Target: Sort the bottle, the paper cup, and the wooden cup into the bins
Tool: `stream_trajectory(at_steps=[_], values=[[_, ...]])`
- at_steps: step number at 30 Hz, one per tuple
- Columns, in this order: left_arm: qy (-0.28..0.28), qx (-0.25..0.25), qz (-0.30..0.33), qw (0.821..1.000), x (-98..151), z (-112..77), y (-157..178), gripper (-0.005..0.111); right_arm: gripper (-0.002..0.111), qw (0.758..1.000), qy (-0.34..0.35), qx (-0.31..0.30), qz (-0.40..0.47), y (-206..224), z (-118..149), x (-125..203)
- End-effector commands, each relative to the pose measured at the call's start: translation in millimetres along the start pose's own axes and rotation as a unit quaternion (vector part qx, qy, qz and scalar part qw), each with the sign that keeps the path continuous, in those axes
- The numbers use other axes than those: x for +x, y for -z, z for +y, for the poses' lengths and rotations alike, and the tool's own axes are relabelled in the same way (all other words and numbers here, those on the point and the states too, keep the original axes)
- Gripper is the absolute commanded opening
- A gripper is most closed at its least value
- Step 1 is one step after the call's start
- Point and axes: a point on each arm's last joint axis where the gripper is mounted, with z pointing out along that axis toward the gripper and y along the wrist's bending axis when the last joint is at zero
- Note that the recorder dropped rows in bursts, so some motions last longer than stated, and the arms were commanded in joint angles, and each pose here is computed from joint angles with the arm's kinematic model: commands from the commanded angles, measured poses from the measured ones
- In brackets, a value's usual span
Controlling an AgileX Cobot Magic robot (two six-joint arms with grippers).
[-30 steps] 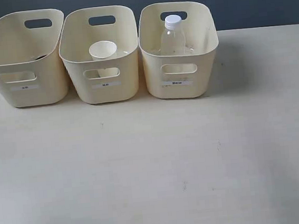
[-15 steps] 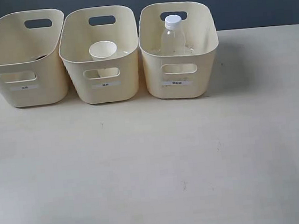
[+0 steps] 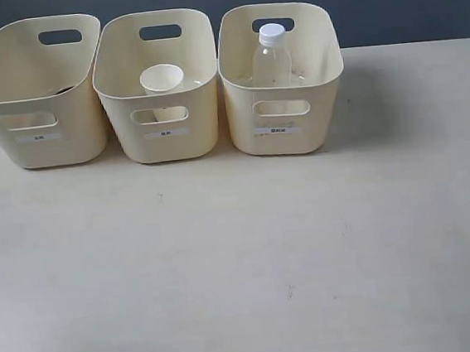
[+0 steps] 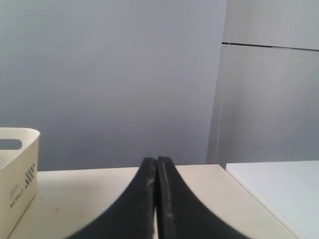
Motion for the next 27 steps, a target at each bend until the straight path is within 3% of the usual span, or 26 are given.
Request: stream_trajectory(at_steps=[1,27], values=[[0.006,0.002,-0.007,1.0,-1,-0.3,0,0.0,-0.001,0.999,0.019,0.012,0.041,4,-2,9],[0.006,0.002,-0.007,1.0,-1,-0.3,0,0.0,-0.001,0.995,0.019,0.014,0.099,9,-1,21]])
